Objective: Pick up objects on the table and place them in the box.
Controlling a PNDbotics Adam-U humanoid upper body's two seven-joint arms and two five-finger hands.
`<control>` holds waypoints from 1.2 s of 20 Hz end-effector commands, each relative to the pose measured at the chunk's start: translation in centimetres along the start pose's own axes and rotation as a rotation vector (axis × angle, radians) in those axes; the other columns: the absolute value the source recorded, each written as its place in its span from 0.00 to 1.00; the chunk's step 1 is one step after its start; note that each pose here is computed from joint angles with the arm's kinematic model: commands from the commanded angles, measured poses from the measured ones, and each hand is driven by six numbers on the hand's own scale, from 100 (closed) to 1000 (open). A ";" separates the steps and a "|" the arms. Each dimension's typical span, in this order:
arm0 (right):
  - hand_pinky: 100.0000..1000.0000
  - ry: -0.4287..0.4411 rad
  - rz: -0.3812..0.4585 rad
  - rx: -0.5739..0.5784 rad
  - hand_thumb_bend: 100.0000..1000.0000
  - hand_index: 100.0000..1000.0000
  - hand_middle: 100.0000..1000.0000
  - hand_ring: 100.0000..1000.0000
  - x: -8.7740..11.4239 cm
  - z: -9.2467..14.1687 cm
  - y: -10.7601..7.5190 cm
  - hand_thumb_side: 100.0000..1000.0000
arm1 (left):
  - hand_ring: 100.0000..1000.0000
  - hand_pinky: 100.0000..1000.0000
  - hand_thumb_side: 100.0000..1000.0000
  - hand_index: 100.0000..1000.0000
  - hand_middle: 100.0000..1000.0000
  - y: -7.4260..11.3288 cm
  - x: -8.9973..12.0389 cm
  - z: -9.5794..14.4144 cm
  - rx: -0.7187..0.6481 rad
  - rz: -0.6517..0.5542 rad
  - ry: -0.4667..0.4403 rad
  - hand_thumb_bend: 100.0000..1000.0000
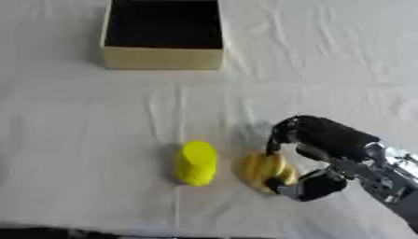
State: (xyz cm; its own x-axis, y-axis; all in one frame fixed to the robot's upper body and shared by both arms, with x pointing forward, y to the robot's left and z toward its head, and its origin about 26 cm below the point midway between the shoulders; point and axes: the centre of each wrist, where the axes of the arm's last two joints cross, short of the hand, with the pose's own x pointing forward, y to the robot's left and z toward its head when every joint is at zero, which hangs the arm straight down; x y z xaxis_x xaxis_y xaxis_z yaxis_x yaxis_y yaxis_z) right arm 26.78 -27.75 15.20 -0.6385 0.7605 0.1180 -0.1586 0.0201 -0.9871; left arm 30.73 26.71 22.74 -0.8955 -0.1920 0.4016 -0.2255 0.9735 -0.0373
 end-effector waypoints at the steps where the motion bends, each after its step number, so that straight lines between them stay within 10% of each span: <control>1: 0.79 -0.010 -0.015 -0.020 0.00 0.58 0.50 0.59 0.1 0.0 -0.5 0.00 | 0.85 0.81 0.71 0.82 0.73 0.0 0.5 -0.6 -0.007 0.006 -0.030 0.03; 12: 0.80 -0.118 -0.147 -0.034 0.00 0.61 0.54 0.56 -0.7 0.3 -2.5 0.00 | 0.86 0.82 0.71 0.82 0.73 0.1 0.5 -0.6 -0.008 0.001 -0.026 0.03; 24: 0.80 -0.237 0.004 -0.347 0.00 0.62 0.54 0.58 1.0 -1.1 -16.4 0.00 | 0.86 0.82 0.70 0.82 0.73 -0.2 0.7 -1.2 -0.017 0.016 -0.058 0.03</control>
State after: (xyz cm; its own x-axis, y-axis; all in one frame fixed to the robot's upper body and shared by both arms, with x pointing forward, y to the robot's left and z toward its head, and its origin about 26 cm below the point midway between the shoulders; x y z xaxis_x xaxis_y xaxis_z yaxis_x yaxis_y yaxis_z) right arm 29.98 -26.20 30.08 -0.8086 0.5768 0.1162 0.0515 0.2662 -0.9625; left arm 30.85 26.51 23.28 -0.9054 -0.1820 0.3836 -0.2120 0.9766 -0.0370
